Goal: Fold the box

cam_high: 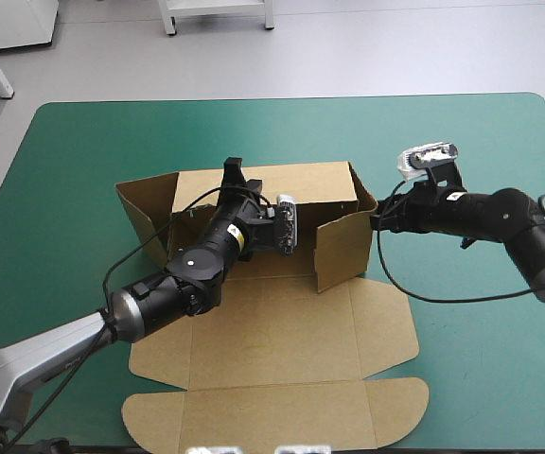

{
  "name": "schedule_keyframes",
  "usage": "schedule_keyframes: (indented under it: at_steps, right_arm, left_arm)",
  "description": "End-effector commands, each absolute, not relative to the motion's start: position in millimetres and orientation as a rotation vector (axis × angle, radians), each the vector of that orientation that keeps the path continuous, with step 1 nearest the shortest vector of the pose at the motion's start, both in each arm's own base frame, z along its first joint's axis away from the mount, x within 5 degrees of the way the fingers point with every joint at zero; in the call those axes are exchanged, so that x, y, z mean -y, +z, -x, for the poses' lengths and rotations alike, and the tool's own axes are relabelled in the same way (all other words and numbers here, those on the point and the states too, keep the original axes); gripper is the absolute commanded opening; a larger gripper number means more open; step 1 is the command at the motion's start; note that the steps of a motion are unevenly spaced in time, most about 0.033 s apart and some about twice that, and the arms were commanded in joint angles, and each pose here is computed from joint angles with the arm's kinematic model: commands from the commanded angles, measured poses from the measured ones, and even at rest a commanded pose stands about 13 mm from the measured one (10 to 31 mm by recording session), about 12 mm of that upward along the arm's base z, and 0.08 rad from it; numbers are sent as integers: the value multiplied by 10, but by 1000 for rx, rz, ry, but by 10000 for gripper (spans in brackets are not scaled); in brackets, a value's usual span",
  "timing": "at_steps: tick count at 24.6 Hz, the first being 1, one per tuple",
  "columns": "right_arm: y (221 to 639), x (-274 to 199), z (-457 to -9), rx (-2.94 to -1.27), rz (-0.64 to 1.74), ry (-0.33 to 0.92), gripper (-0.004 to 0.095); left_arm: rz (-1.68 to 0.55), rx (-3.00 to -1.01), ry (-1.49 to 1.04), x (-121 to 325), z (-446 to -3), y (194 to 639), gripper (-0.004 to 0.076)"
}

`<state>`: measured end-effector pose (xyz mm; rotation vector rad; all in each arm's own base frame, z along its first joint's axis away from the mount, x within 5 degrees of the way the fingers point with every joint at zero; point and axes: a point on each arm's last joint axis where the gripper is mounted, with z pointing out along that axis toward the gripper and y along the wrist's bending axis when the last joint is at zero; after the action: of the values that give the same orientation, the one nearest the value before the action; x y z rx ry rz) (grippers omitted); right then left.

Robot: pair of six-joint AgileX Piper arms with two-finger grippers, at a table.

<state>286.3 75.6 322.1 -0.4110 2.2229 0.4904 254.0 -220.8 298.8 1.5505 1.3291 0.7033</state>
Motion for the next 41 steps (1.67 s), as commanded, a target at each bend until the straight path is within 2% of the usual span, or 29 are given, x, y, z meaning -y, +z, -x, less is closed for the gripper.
schedule_keyframes:
  at_steps: [1, 19, 21, 22, 24, 26, 32, 35, 41]
  right_arm:
    - [3333, -724, -2717, -2117, 406, 468, 414]
    - [3291, -763, -2535, -1968, 772, 349, 425]
    - [3283, -784, -2564, -1934, 802, 351, 478]
    - [3256, -816, -2589, -1923, 818, 389, 558]
    - [3182, -893, -2627, -1936, 839, 429, 657]
    - [3144, -995, -2619, -1933, 882, 439, 650]
    - [3180, -1170, -2616, -1951, 725, 484, 649]
    - [3219, -1183, -2652, -1929, 643, 456, 648]
    - [3174, -1332, -2688, -1928, 624, 465, 648]
  left_arm:
    - [-1475, -1415, 689, 2141, -2522, 3041, -8]
    - [-1480, -1411, 687, 2145, -2520, 3041, -8]
    - [-1480, -1411, 687, 2145, -2520, 3041, -8]
    - [-1480, -1410, 688, 2145, -2521, 3041, -8]
    - [-1480, -1410, 688, 2145, -2521, 3041, -8]
    - [-1480, -1410, 688, 2145, -2521, 3041, -8]
    - [-1470, -1423, 699, 2132, -2525, 3046, -8]
    - [-1463, -1431, 694, 2136, -2531, 3049, -8]
    - [-1403, -1451, 653, 2186, -2569, 3119, -8]
